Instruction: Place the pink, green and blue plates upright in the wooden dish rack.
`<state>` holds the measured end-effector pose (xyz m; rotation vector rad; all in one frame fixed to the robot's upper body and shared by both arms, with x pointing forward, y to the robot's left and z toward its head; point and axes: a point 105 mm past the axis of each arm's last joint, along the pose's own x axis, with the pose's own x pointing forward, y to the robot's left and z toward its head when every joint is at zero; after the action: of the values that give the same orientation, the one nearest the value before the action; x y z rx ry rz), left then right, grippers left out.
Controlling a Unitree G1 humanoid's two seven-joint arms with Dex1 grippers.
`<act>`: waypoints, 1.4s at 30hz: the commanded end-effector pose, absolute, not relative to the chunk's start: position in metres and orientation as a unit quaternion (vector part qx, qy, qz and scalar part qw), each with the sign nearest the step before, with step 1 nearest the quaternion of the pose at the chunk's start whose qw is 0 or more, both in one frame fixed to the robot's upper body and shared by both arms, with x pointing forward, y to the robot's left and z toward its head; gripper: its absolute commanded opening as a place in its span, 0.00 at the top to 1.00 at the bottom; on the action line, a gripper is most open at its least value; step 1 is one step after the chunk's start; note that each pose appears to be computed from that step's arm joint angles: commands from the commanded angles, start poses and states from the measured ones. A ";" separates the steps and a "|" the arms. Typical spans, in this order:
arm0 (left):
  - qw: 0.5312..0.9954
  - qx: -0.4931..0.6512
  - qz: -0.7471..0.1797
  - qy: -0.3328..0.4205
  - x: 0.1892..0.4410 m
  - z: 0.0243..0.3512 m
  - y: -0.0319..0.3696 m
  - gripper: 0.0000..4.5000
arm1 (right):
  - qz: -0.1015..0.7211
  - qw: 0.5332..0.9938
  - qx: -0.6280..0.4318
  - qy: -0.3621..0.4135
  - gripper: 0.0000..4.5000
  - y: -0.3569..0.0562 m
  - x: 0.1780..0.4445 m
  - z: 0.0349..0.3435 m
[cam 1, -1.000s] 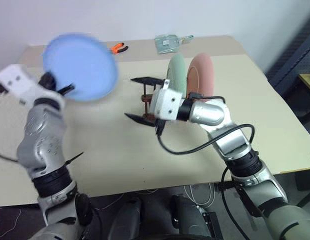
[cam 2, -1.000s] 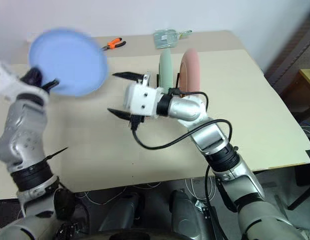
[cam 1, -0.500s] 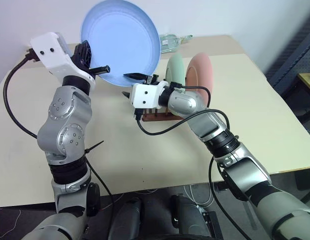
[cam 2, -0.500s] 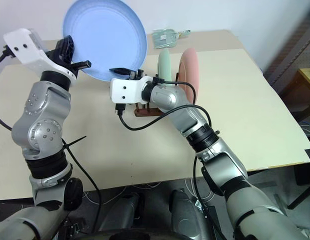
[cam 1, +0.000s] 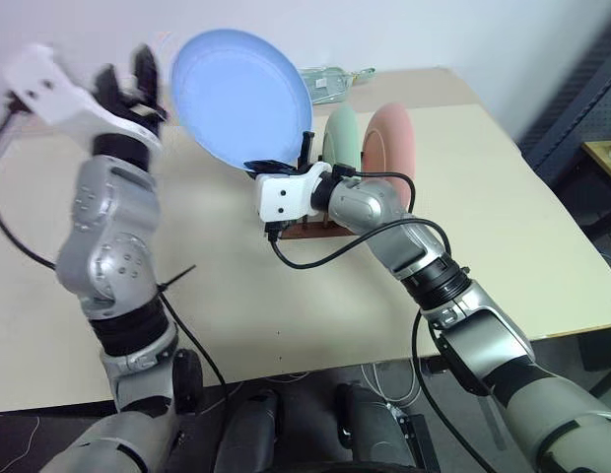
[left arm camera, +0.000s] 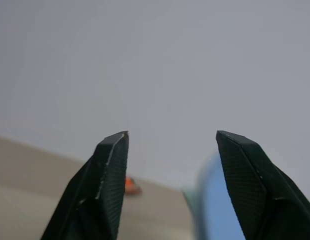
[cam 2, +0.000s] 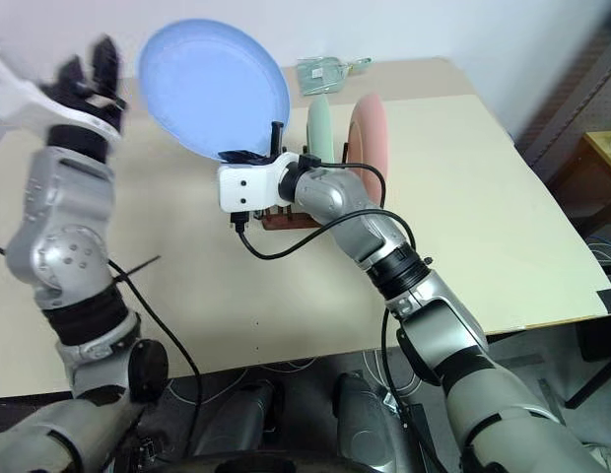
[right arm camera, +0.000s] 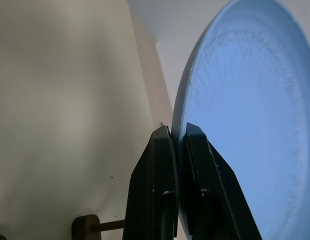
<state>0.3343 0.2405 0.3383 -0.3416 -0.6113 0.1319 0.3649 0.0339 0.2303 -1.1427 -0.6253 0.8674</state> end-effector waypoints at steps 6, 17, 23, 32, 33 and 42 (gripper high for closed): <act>0.954 0.040 0.198 -0.224 0.322 0.282 0.322 0.35 | 0.401 0.779 -0.262 -0.405 1.00 0.010 0.321 0.320; 0.981 0.116 -0.139 -0.072 0.313 0.134 0.179 0.35 | 0.512 0.803 0.218 -0.213 1.00 -0.007 0.286 0.311; 0.975 0.092 -0.189 -0.069 0.308 0.130 0.156 0.35 | 0.488 0.818 0.266 -0.152 1.00 -0.008 0.296 0.291; 0.969 0.091 -0.217 -0.071 0.301 0.132 0.148 0.35 | 0.460 0.841 0.269 -0.090 1.00 -0.007 0.320 0.270; 0.969 0.090 -0.220 -0.070 0.301 0.132 0.147 0.35 | 0.457 0.845 0.265 -0.084 1.00 -0.007 0.323 0.267; 0.968 0.088 -0.228 -0.065 0.298 0.129 0.143 0.33 | 0.444 0.863 0.214 -0.110 0.34 -0.009 0.333 0.278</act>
<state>0.3019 0.1492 0.1183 0.1764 -0.0904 -0.4380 0.3380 -0.0100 0.2574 0.4964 -0.1396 0.9078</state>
